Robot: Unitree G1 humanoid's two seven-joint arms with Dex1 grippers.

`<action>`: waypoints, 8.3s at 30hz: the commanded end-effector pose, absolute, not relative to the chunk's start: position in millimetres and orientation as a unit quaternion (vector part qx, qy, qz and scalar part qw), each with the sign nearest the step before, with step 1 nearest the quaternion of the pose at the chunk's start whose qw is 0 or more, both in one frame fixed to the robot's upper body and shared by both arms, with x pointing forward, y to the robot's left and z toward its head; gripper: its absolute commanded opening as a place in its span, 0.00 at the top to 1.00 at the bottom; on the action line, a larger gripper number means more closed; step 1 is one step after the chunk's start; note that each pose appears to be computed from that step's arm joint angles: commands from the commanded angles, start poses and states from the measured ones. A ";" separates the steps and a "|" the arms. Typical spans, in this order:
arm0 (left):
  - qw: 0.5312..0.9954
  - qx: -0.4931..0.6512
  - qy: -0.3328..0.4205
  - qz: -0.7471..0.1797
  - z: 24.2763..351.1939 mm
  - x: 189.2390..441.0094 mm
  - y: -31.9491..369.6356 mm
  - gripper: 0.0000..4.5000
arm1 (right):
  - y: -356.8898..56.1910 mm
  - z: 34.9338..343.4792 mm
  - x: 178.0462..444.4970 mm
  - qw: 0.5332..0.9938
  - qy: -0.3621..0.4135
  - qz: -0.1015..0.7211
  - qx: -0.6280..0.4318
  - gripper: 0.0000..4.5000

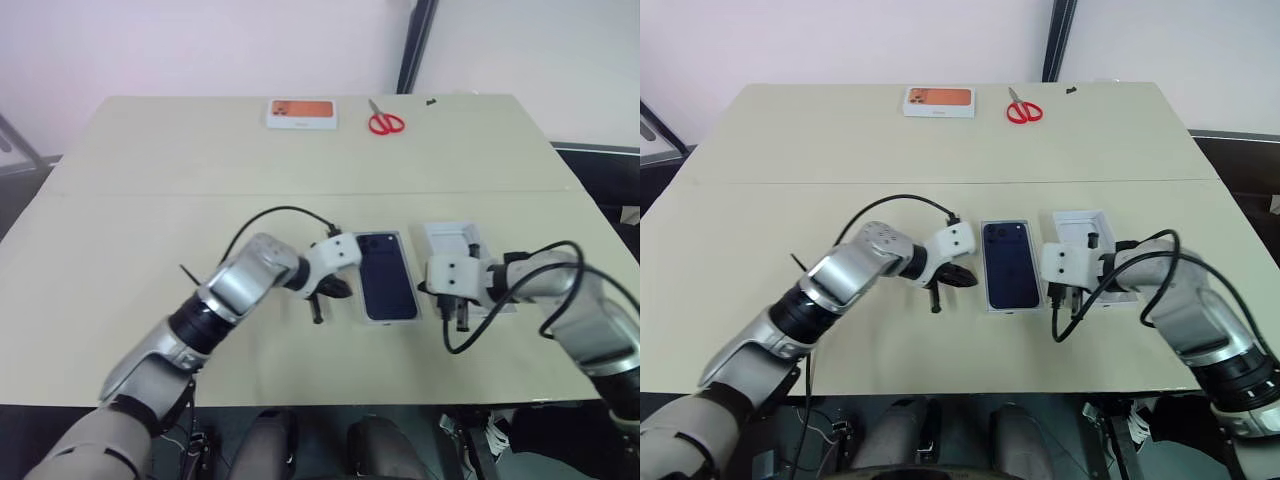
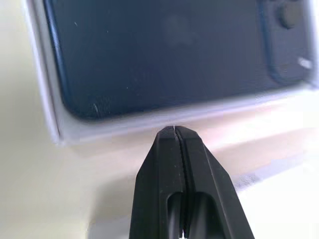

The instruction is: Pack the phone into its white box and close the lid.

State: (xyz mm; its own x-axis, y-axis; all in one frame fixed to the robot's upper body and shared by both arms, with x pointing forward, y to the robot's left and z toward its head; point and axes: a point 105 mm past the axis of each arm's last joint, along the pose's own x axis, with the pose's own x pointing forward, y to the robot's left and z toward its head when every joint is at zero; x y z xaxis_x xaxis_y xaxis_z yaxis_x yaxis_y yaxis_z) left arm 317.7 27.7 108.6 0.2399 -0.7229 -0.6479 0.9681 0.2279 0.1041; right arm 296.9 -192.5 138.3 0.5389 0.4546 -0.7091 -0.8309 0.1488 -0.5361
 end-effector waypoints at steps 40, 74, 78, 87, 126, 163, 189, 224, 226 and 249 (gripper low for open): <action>0.762 0.185 0.012 -0.620 166.8 279.7 93.9 1.00 | -205.4 134.2 315.4 0.907 0.379 0.173 -0.066 0.98; 0.856 0.162 0.011 -0.491 159.6 319.2 135.0 1.00 | -34.9 191.3 274.6 0.765 0.350 0.157 0.517 0.98; 0.840 0.161 0.013 -0.517 153.7 315.4 116.2 1.00 | -42.8 172.9 272.3 0.778 0.364 0.135 0.494 0.86; 0.812 0.170 0.007 -0.559 146.0 315.4 74.7 1.00 | -86.9 196.2 302.5 0.861 0.264 0.279 0.334 0.22; 0.731 0.254 0.160 -0.613 125.9 302.2 58.4 1.00 | -169.8 166.6 310.2 0.796 0.160 0.396 -0.428 0.99; 0.769 0.233 0.051 -0.593 153.2 350.8 -22.2 1.00 | -176.8 162.6 310.9 0.806 0.165 0.372 -0.430 0.99; 0.790 0.229 0.077 -0.563 148.1 355.1 9.5 1.00 | -184.6 157.4 315.0 0.810 0.174 0.357 -0.431 0.99; 0.791 0.229 0.077 -0.562 147.0 360.7 7.1 1.00 | -196.9 161.1 315.1 0.811 0.180 0.345 -0.437 0.99; 0.790 0.232 0.077 -0.562 147.1 359.3 13.2 1.00 | -202.6 164.4 314.7 0.810 0.182 0.342 -0.441 0.99; 0.762 0.243 0.114 -0.589 131.9 345.4 -0.3 1.00 | -194.0 169.0 306.6 0.803 0.163 0.371 -0.437 0.99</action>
State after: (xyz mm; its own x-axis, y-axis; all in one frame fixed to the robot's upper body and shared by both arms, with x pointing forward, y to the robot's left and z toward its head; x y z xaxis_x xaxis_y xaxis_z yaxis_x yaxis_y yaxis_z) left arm 349.2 7.2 124.2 0.2896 -0.8327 -0.4719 0.9542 0.2127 0.2102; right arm 306.2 -199.1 159.9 0.6526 0.4433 -0.6145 -0.7574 0.3577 -0.5463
